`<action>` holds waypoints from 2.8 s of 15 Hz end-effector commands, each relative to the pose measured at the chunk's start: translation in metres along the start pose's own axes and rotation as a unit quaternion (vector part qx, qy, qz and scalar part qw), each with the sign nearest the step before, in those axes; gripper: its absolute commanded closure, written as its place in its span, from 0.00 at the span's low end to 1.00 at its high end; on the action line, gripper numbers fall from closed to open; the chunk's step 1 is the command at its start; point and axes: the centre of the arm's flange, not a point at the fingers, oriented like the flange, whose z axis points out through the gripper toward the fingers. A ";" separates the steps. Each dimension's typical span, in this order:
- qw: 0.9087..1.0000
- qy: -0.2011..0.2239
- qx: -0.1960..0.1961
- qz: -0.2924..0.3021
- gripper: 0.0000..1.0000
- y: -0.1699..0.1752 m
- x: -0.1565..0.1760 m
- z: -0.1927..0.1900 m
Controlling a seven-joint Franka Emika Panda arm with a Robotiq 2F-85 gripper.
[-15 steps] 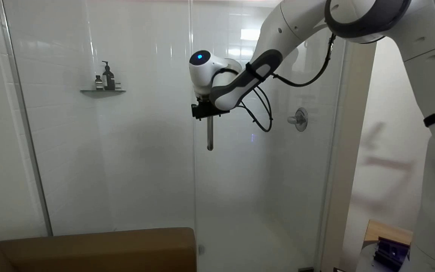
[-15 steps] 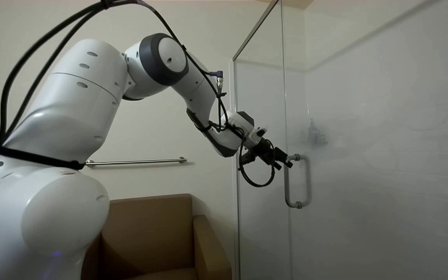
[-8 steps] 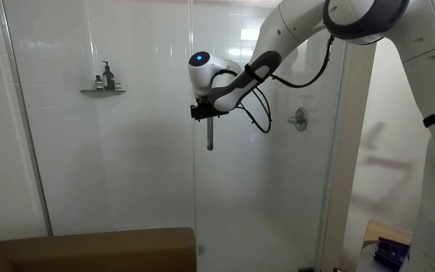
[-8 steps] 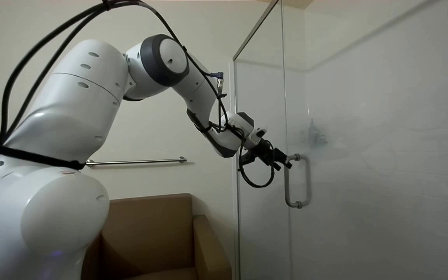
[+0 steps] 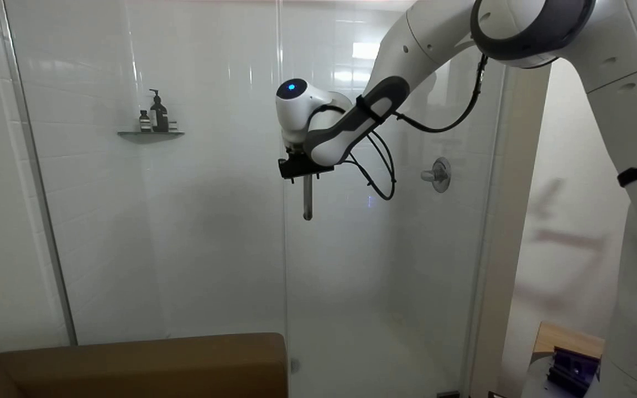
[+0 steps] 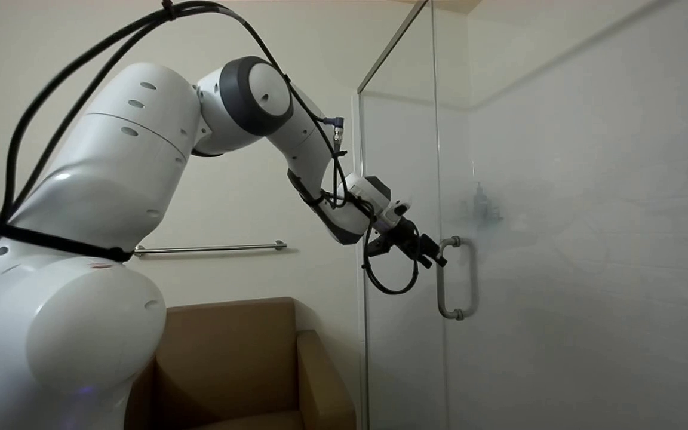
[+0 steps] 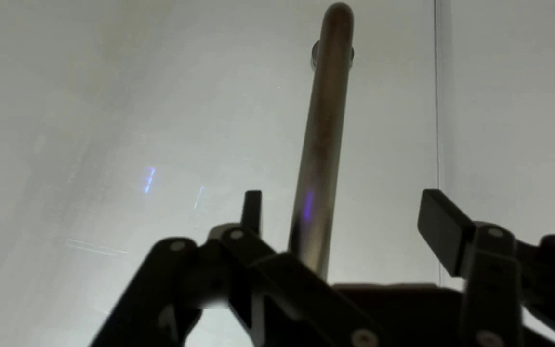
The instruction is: Open the shower door
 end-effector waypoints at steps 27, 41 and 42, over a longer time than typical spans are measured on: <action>0.989 -0.074 0.069 -0.111 0.87 0.014 -0.016 -0.018; 0.959 -0.098 0.183 -0.191 0.87 0.004 -0.086 -0.070; 0.954 -0.105 0.194 -0.202 0.87 -0.005 -0.101 -0.082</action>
